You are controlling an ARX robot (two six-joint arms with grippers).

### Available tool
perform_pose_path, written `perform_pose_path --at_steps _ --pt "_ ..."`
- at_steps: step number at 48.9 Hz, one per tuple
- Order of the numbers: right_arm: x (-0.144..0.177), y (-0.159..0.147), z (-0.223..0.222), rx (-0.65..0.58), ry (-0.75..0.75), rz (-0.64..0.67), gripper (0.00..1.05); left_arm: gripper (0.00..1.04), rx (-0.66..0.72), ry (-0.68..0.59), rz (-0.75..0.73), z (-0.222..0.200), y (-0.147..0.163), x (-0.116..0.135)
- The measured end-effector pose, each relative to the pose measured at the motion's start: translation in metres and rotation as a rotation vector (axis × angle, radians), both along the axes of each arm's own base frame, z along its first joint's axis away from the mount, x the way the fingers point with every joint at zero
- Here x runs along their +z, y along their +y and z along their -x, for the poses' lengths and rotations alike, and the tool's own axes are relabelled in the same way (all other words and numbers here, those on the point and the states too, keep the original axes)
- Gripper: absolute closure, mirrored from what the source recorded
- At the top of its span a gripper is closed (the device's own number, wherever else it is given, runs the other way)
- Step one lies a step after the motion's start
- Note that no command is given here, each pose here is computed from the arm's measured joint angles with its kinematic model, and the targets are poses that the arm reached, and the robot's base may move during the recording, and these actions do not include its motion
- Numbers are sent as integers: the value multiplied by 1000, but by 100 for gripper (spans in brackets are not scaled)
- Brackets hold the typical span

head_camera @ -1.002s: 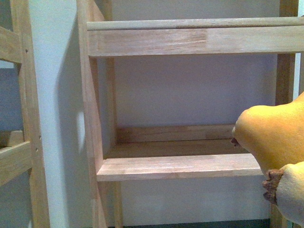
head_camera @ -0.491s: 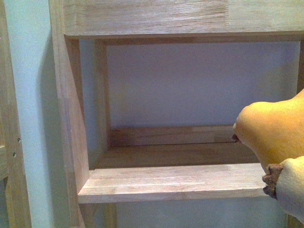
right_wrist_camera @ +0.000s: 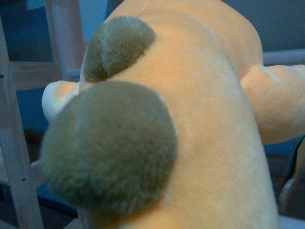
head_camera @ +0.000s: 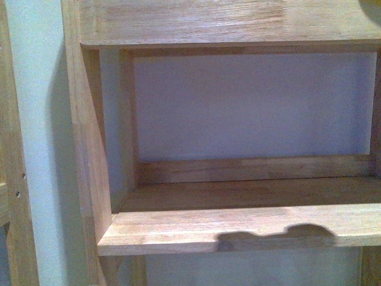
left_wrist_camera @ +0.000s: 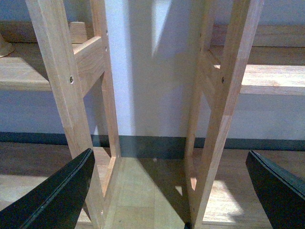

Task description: Put away toys

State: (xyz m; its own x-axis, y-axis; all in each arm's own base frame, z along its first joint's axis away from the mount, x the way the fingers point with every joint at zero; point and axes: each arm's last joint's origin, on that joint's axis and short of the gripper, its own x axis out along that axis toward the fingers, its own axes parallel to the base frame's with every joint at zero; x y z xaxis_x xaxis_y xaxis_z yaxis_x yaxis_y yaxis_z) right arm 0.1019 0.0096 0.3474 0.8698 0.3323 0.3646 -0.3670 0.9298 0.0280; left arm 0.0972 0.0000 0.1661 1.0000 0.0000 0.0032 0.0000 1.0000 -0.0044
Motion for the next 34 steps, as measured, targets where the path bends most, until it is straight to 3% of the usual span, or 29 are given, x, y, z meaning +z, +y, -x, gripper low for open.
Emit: perform_pose_path --at_steps 10,22,34 --pt "73 -2 -27 -21 -106 0 95 6 0 0 0 0 0 0" --pt "110 2 -69 -33 -79 -30 95 6 0 0 0 0 0 0" --pt "145 14 -140 -49 -10 -125 95 6 0 0 0 0 0 0"
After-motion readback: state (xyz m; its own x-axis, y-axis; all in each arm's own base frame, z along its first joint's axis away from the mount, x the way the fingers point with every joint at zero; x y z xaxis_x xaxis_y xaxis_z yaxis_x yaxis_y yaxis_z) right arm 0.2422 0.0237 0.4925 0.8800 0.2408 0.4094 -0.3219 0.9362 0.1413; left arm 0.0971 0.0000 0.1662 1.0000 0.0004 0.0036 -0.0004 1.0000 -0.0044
